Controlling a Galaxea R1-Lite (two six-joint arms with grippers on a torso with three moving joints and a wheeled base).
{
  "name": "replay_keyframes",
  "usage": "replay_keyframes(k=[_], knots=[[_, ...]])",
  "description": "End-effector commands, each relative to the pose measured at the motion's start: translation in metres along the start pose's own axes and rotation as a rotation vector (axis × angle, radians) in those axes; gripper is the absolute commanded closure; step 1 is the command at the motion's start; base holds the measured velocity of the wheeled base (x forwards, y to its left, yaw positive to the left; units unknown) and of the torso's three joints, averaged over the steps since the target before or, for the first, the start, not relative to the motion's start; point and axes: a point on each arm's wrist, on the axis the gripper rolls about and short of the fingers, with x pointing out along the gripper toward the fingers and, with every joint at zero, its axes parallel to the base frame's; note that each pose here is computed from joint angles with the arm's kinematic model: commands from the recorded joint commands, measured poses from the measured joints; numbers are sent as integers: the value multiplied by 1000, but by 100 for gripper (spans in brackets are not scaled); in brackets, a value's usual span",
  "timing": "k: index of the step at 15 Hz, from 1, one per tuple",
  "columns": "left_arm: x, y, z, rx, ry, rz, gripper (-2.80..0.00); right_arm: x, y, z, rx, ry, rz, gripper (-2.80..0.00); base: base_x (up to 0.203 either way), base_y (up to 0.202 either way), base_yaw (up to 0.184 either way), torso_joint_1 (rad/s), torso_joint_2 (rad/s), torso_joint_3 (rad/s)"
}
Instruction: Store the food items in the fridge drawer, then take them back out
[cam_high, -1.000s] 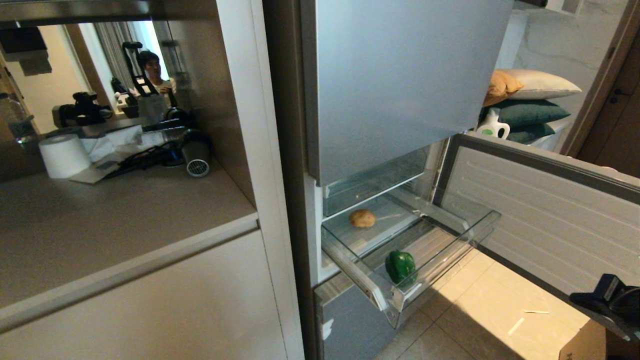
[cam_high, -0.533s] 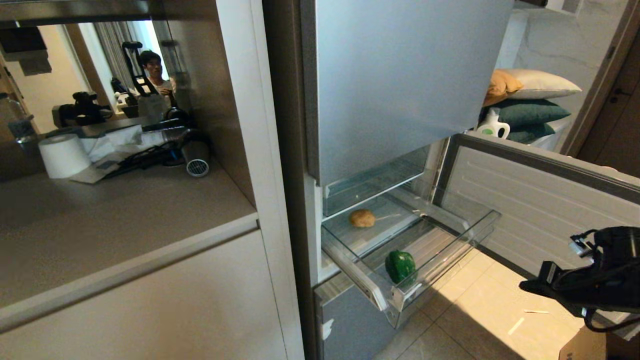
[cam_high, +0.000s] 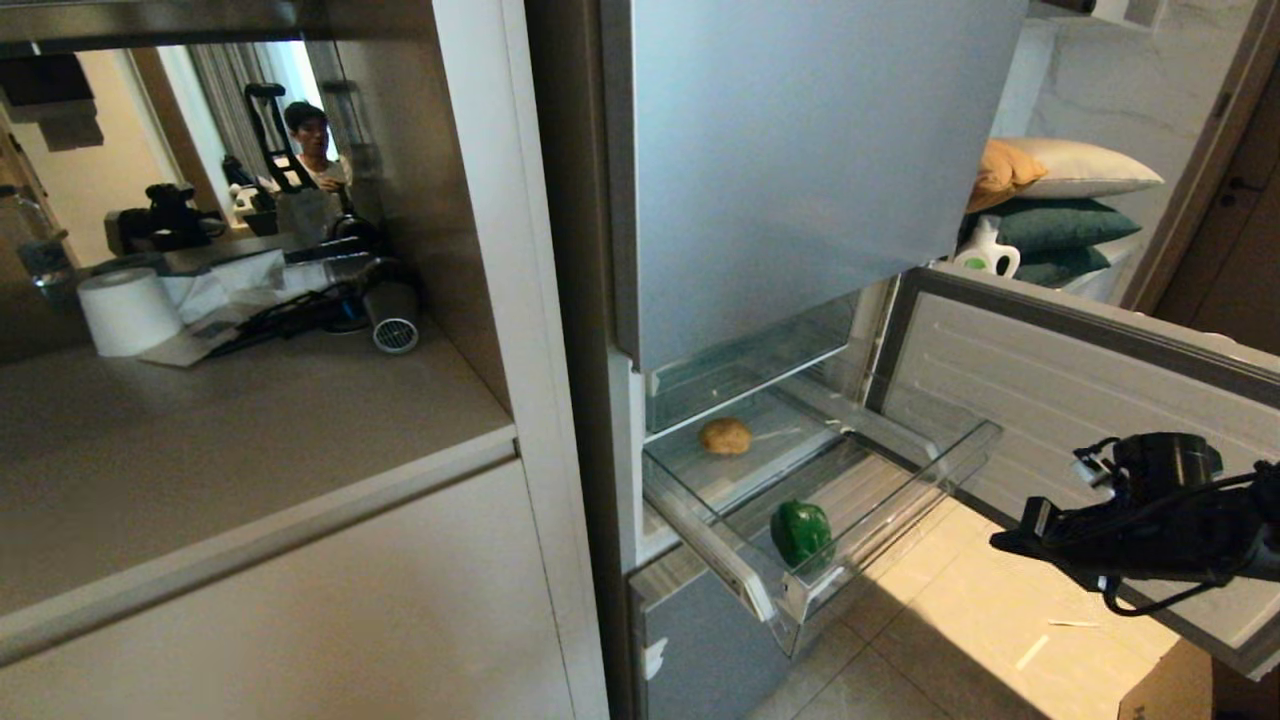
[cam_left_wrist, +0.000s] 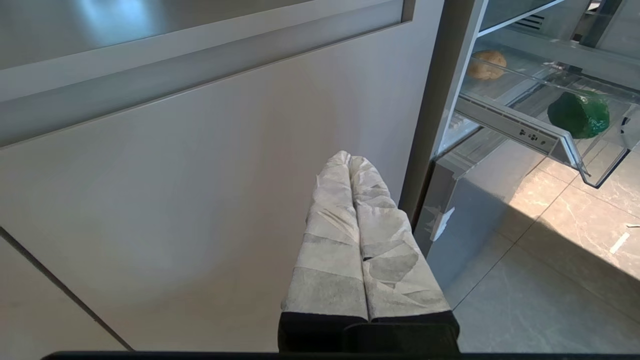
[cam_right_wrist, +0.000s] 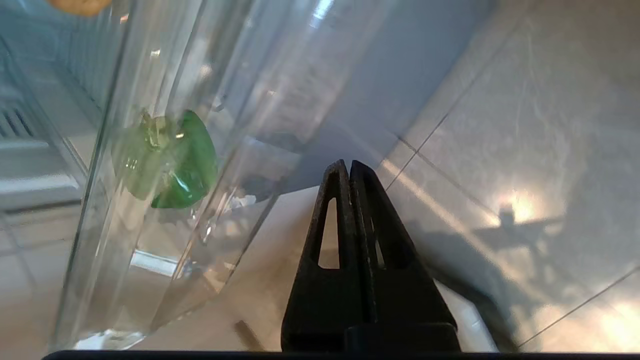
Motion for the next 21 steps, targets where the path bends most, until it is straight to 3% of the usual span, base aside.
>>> replay_keyframes(k=[1,17,21], knots=[[0,0,0,0,2,1,0,14,3,1,-37,15,15,0,0,0,0,0,0,0],[0,0,0,0,2,0,0,109,61,33,-232,-65,183,0,0,0,0,0,0,0],[0,0,0,0,2,0,0,128,84,48,-293,-149,250,0,0,0,0,0,0,0]])
